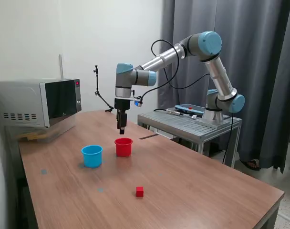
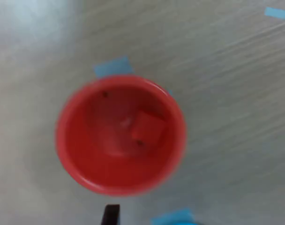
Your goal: Place red objects in the red bin, and blue objects in the blue bin.
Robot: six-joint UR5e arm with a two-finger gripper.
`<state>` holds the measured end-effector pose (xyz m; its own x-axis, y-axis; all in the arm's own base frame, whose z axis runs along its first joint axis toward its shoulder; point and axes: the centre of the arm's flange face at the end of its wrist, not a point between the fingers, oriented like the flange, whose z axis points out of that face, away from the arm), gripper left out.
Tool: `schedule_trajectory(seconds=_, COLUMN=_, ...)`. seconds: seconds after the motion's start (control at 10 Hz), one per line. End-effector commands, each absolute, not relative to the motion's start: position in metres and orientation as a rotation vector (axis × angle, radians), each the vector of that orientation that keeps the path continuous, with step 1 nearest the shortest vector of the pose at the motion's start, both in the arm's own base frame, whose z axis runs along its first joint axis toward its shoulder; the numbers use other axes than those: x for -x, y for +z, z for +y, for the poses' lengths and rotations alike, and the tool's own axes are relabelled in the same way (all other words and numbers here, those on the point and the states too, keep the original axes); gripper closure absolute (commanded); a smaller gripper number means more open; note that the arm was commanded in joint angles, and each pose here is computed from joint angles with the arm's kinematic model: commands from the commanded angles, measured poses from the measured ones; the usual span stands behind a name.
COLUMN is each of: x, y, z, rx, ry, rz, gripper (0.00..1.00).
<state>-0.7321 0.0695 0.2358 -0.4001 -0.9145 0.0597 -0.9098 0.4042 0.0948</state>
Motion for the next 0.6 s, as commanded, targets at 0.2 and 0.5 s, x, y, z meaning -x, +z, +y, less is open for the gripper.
schedule_trajectory(seconds=0.2, x=0.765, y=0.254, z=-0.003, rx=-2.15, ry=-0.058, rz=-2.164, gripper=0.0)
schedule_trajectory(seconds=0.5, x=0.783, y=0.266, z=-0.026, rx=-2.398, ry=-0.058, rz=-1.899, gripper=0.0)
